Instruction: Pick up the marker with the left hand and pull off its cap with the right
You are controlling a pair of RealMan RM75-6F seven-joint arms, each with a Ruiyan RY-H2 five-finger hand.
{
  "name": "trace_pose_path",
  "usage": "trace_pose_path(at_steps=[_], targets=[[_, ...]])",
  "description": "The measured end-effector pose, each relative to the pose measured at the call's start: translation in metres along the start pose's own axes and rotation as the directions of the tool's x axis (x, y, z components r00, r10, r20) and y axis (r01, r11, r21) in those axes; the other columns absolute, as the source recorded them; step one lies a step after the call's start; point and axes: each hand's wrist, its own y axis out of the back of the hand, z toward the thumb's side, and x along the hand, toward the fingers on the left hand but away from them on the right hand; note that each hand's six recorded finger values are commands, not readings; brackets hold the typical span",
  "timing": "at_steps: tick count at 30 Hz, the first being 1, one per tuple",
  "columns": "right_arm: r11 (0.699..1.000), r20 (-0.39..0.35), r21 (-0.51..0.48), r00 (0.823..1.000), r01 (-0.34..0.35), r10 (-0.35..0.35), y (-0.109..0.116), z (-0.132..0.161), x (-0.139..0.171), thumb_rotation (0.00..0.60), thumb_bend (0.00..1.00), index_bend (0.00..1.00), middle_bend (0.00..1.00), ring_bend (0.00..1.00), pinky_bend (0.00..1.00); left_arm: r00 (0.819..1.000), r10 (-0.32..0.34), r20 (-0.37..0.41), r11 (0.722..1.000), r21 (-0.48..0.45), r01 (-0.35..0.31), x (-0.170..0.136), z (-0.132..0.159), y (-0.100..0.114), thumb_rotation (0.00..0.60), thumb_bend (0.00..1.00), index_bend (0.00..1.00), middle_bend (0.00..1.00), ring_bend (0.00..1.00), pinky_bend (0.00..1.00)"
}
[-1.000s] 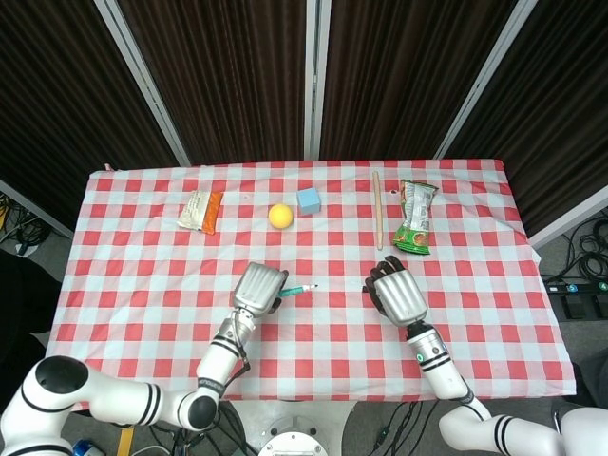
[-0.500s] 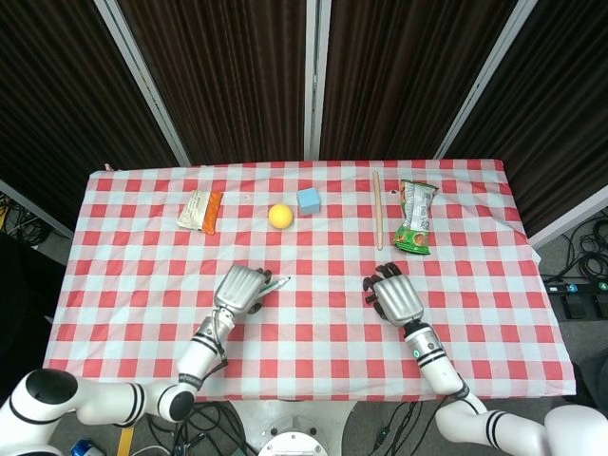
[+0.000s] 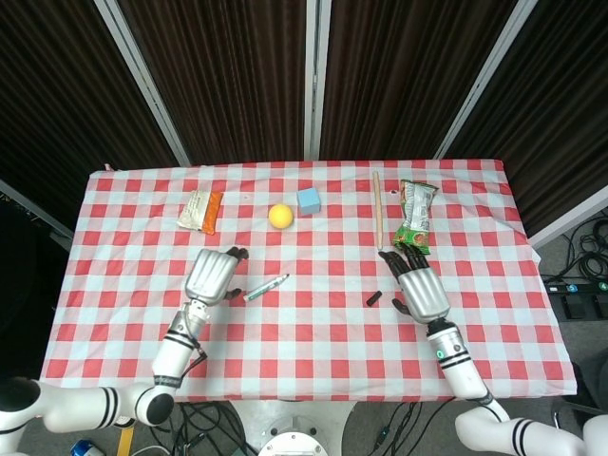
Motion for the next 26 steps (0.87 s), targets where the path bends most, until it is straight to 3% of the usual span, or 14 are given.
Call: trace_pose_path(at_steps=[1, 6, 9, 12, 20, 26], targets=[[1.0, 0.012, -0.004, 1.0, 0.018, -0.018, 0.006, -0.005, 0.004, 0.6, 0.04, 0.12, 0.17, 0.0, 0.07, 0.999, 0.021, -0.025, 1.0, -0.007, -0.021, -0.005, -0.01, 0.007, 0.6, 0.08, 0.34, 0.4, 0.64, 0.74], [0.994, 0.105, -0.007, 0.989, 0.107, -0.106, 0.036, -0.039, 0.044, 0.6, 0.03, 0.1, 0.13, 0.0, 0.02, 0.99, 0.082, -0.114, 0.996, -0.022, -0.085, -0.039, -0.053, 0.018, 0.6, 0.04, 0.25, 0.21, 0.23, 0.33], [0.991, 0.17, -0.006, 0.977, 0.132, -0.129, 0.047, -0.059, 0.077, 0.6, 0.02, 0.07, 0.13, 0.0, 0.0, 0.989, 0.093, -0.116, 0.994, -0.041, -0.098, -0.062, -0.07, 0.014, 0.6, 0.04, 0.22, 0.15, 0.13, 0.2], [0.995, 0.227, -0.03, 0.97, 0.093, -0.084, 0.046, -0.075, 0.111, 0.6, 0.01, 0.02, 0.11, 0.0, 0.0, 0.989, 0.105, -0.103, 0.992, -0.062, -0.112, -0.084, -0.086, 0.008, 0.6, 0.04, 0.2, 0.15, 0.12, 0.18], [0.999, 0.264, -0.002, 0.963, 0.046, -0.044, 0.027, -0.074, 0.171, 0.6, 0.03, 0.01, 0.1, 0.0, 0.0, 0.973, 0.085, -0.213, 0.996, -0.021, -0.092, -0.164, -0.144, -0.02, 0.6, 0.04, 0.2, 0.14, 0.12, 0.17], [0.999, 0.242, -0.013, 0.97, 0.034, -0.03, 0.012, -0.062, 0.18, 0.6, 0.02, 0.01, 0.1, 0.0, 0.0, 0.962, 0.094, -0.256, 0.995, -0.019, -0.103, -0.192, -0.155, -0.025, 0.6, 0.04, 0.2, 0.14, 0.12, 0.16]])
